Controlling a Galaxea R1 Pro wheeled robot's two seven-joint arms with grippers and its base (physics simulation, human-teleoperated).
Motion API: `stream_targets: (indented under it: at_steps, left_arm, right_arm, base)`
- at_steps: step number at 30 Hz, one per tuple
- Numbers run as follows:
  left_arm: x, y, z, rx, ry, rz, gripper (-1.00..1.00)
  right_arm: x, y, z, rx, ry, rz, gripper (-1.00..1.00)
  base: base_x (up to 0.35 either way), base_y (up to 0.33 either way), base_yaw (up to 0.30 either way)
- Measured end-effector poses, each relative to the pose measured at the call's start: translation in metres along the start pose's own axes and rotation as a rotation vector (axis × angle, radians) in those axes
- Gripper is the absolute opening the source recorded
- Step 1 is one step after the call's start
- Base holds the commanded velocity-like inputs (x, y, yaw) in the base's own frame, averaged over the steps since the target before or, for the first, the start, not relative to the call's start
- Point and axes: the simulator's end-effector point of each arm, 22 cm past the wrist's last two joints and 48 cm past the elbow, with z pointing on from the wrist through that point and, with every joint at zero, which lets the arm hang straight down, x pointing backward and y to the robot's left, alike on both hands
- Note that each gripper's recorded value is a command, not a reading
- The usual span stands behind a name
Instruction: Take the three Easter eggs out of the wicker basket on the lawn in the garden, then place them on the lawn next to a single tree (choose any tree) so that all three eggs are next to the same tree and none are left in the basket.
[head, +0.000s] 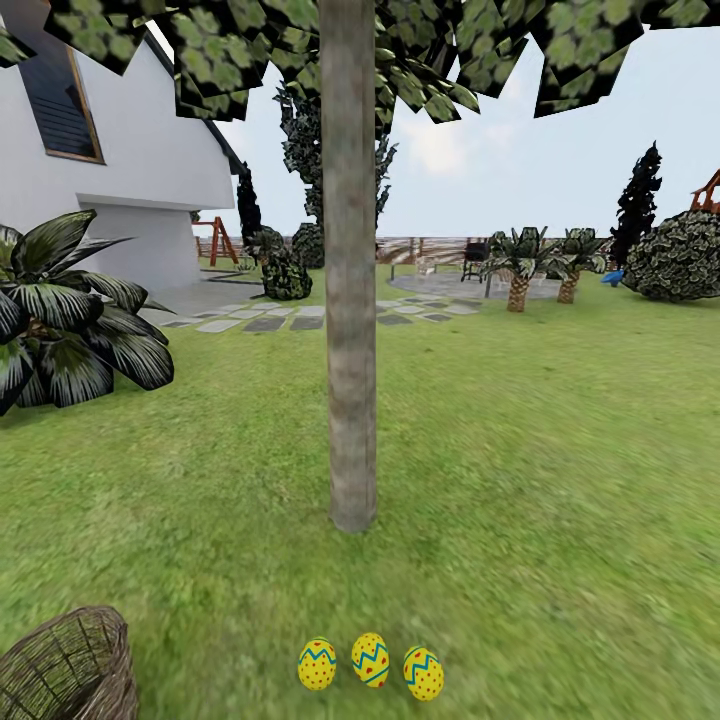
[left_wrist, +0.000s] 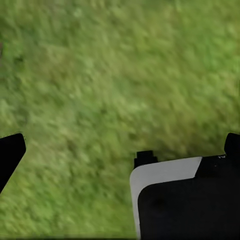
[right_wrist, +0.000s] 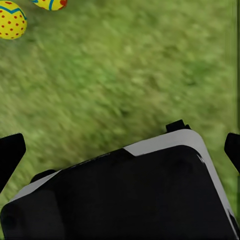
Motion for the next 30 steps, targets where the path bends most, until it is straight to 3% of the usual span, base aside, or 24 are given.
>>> stream_targets:
  at_steps: [10, 30]
  left_arm:
    - [0.039, 0.004, 0.000, -0.006, 0.016, 0.003, 1.00]
    - [0.078, 0.002, -0.003, -0.003, 0.029, 0.007, 1.00]
  right_arm:
    - [0.016, -0.009, -0.001, 0.016, 0.034, 0.009, 1.00]
    - [0.060, -0.021, -0.004, 0.040, 0.124, 0.031, 1.00]
  base:
    - [0.000, 0.000, 0.000]
    - [0.000, 0.000, 0.000]
